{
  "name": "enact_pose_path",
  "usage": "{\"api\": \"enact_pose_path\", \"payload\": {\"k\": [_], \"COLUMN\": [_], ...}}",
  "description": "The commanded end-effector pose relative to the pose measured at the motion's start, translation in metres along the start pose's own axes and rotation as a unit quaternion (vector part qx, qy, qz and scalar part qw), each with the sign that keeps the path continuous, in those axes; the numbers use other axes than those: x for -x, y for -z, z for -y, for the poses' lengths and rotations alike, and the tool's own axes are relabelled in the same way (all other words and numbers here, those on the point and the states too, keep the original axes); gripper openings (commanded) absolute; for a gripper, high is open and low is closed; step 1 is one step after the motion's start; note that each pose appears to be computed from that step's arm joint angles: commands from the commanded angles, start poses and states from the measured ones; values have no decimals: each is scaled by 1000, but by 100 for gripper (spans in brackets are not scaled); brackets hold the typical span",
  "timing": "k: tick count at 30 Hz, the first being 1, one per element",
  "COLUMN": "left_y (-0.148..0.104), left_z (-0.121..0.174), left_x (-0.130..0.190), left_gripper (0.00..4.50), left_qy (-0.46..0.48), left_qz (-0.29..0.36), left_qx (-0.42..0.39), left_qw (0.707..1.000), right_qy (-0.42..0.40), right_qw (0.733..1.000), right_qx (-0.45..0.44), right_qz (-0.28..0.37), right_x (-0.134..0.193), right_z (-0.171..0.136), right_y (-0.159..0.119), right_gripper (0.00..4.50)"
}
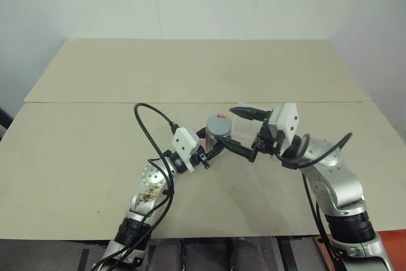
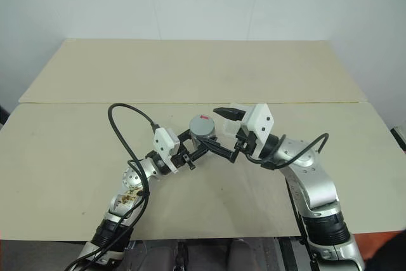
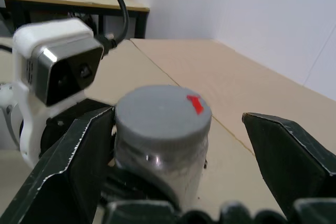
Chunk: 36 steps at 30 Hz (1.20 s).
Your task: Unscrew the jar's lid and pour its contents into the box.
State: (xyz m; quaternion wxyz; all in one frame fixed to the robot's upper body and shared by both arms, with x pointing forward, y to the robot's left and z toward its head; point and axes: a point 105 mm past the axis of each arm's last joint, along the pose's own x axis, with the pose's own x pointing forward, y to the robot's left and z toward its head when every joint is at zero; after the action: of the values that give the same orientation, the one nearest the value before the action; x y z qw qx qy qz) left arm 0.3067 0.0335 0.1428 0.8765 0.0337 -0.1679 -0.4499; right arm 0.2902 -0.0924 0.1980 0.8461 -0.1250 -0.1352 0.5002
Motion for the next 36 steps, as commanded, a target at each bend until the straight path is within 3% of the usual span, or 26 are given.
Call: {"api": "enact_pose_path", "payload": {"k": [1, 9, 16, 25, 36], "left_y": [-13, -12, -12, -13, -12], "left_z": [3, 3, 3, 3, 2], "left_x": [-4, -4, -4, -4, -2], "left_gripper": [193, 193, 193, 193, 193], "left_qy": [12, 15, 15, 13, 8], "left_qz": [27, 26, 27, 27, 26], "left_qx": [-13, -15, -17, -20, -21], "left_qw": [999, 999, 999, 999, 999], "right_qy": [1, -21, -37, -9, 10], "right_qw": [999, 999, 997, 998, 999], "right_qx": [32, 35, 34, 25, 22], "right_qz": [18, 20, 53, 49, 26], "right_x": [12, 16, -3, -35, -22], "right_z": [4, -6, -13, 5, 11], "right_y": [-17, -22, -34, -26, -15], "right_gripper": [445, 445, 445, 445, 445]}}
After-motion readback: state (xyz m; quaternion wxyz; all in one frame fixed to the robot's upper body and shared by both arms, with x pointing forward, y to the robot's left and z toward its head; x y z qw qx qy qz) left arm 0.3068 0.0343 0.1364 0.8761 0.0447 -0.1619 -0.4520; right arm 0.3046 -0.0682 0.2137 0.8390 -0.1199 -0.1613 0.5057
